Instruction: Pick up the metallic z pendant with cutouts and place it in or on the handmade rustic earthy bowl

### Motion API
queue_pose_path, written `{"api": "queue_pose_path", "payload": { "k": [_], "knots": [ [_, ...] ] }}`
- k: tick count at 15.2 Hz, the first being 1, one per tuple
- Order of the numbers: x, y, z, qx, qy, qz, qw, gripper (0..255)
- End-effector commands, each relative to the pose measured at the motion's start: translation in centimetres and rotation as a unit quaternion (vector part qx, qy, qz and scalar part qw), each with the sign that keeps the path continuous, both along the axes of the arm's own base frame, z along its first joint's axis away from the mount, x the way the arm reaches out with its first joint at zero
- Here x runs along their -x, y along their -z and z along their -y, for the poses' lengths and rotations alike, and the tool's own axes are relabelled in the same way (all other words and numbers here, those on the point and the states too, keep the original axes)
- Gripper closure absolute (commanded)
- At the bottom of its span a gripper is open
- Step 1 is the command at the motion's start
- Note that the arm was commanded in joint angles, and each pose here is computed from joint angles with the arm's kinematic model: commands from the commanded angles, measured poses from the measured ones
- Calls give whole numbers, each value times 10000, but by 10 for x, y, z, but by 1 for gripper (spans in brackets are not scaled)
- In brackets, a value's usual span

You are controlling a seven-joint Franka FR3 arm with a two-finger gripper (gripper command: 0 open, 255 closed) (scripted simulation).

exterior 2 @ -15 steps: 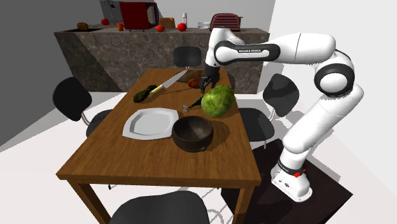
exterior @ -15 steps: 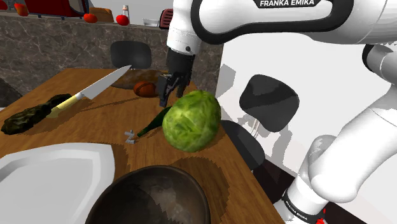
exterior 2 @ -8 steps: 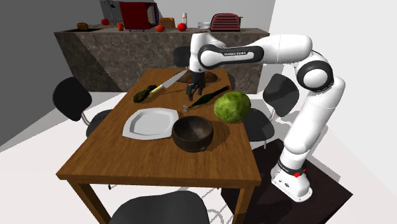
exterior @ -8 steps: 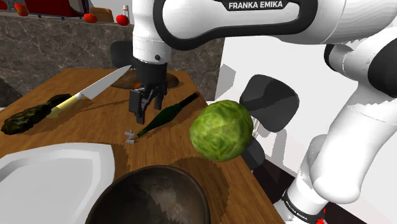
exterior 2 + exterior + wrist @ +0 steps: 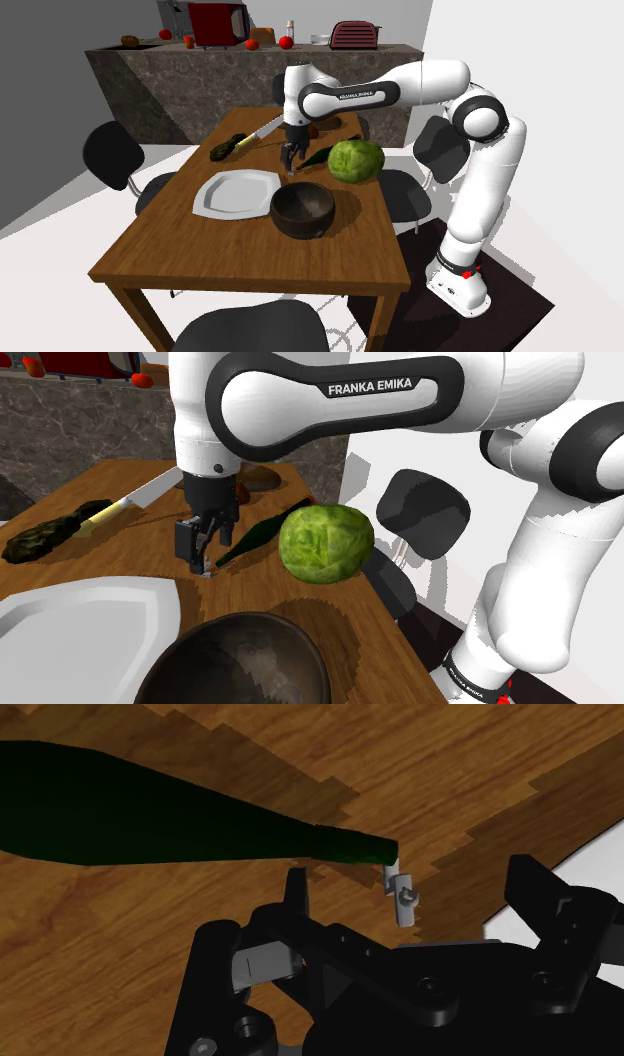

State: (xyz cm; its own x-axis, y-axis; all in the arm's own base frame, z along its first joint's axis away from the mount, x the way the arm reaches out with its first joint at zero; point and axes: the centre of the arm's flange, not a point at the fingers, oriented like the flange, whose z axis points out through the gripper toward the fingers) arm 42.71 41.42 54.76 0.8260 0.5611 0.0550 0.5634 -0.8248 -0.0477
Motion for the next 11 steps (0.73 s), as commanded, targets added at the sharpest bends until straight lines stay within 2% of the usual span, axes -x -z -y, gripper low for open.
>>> {"api": "queue_pose_path", "payload": {
  "k": [1,3,10,11],
  "knots": [
    [0,11,-1,-1,-3,1,10000,0],
    [0,19,-2,-1,-3,1,10000,0],
    [0,19,-2,-1,-3,1,10000,0],
    [0,19,-2,-1,-3,1,10000,255]
  ]
}}
